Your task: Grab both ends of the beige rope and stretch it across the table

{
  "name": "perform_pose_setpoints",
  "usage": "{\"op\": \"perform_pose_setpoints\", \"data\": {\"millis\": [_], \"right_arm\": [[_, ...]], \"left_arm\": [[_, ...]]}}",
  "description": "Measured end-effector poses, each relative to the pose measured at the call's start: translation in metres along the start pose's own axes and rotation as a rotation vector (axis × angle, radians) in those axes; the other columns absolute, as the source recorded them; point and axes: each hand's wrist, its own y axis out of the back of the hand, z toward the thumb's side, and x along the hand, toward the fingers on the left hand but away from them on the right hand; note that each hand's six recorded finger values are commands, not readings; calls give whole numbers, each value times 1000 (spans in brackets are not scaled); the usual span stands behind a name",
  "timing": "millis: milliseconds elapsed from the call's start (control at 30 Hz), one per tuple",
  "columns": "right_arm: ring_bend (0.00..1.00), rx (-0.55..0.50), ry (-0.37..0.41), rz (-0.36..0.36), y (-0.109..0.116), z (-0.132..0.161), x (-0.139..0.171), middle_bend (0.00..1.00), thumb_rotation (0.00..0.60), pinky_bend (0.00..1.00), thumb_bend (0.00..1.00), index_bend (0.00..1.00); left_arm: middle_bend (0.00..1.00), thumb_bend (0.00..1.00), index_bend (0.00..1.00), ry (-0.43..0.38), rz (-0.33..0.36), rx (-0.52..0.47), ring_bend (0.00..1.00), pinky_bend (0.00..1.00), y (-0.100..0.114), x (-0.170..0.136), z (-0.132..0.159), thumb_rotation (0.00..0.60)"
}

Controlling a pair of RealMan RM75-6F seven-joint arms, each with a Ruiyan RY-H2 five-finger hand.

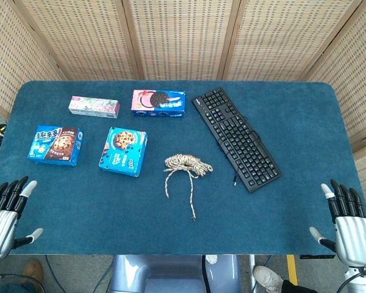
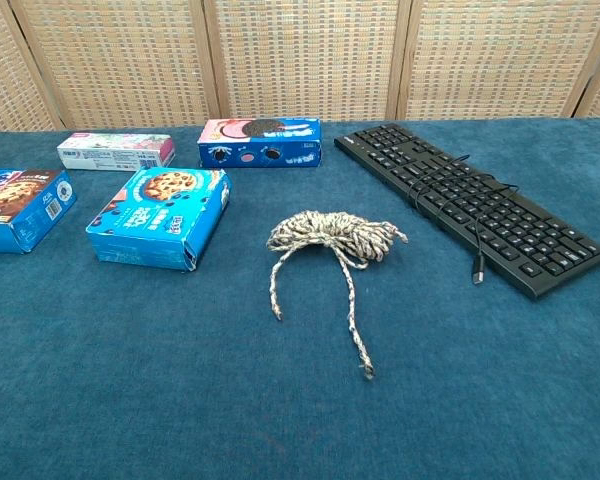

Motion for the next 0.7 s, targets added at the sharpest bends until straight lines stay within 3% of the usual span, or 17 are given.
{"op": "perform_pose_setpoints", "data": {"millis": [267, 433, 533, 700], "right_arm": [[0, 1, 2, 9, -2, 0, -1, 0, 600, 0, 0, 89], [0, -2, 27, 31, -8, 5, -6, 0, 600, 0, 0, 166], [0, 15, 82, 57, -14, 15, -16, 0, 600, 0, 0, 225], [0, 37, 265, 127, -28, 51, -43, 0, 600, 0, 3, 329]], "left_arm": [[0, 0, 0, 6, -2, 0, 0, 0, -1, 1, -1, 600], [0, 0, 0, 3, -1, -3, 0, 0, -1, 4, 0, 600], [0, 0, 0, 10, 3, -9, 0, 0, -1, 6, -1, 600], [0, 0, 0, 19, -1, -11, 0, 0, -2, 9, -3, 600]]}}
